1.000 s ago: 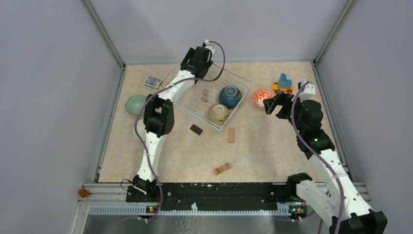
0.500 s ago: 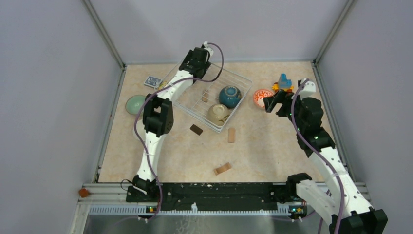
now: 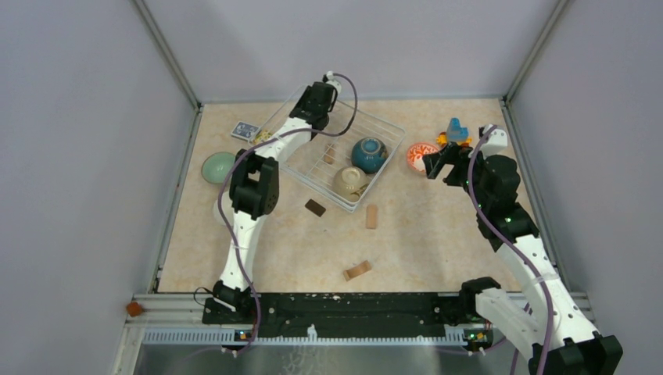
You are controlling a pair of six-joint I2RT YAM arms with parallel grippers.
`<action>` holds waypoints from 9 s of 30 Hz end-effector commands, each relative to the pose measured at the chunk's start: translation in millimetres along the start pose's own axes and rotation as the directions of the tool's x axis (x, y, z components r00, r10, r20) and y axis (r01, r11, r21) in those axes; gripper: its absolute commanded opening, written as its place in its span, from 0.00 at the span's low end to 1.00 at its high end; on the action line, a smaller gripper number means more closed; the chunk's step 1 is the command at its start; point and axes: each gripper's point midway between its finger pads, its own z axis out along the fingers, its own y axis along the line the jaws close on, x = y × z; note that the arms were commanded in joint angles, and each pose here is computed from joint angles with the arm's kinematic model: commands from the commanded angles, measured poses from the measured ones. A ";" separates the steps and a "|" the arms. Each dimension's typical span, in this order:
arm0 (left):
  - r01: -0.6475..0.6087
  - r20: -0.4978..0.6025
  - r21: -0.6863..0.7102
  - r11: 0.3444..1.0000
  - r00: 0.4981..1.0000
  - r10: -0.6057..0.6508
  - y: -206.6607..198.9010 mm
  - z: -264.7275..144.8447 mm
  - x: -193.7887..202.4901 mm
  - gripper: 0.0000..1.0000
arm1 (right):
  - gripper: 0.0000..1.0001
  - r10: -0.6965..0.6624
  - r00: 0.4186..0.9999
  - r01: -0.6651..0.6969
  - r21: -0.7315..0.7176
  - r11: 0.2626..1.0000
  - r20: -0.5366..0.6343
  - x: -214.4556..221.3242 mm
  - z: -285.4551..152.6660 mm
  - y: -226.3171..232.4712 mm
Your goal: Unload the bowls from the dish rack
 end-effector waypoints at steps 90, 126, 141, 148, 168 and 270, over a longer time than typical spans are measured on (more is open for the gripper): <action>0.313 -0.119 0.885 0.344 0.868 -0.482 -195.7 -357.9 -98.7 0.00 | 0.31 0.087 0.980 -0.048 0.214 0.976 -0.178 51.6 8.0 -11.7; 0.530 -0.097 0.546 0.648 0.809 -0.580 -110.6 -273.5 -25.1 0.91 | 0.00 0.454 0.891 -0.314 0.685 0.657 -0.028 107.2 22.4 -162.5; 0.534 -0.138 0.591 0.605 0.805 -0.576 -119.7 -247.6 -31.0 0.93 | 0.16 0.488 0.873 -0.305 0.754 0.582 -0.024 118.1 47.2 -201.3; 0.492 -0.168 0.680 0.543 0.826 -0.538 -130.4 -234.3 -41.7 0.99 | 0.58 0.450 0.893 -0.289 0.752 0.593 -0.012 103.0 38.5 -199.3; 0.390 -0.215 0.671 0.631 0.916 -0.338 -126.3 -210.4 1.2 0.85 | 0.58 0.176 0.979 -0.129 0.354 0.926 -0.102 37.0 17.7 -104.1; 0.601 -0.160 0.629 0.493 0.721 -0.674 -24.6 -276.4 46.8 0.54 | 0.90 0.040 0.697 -0.073 -0.015 0.997 -0.716 220.6 189.0 133.9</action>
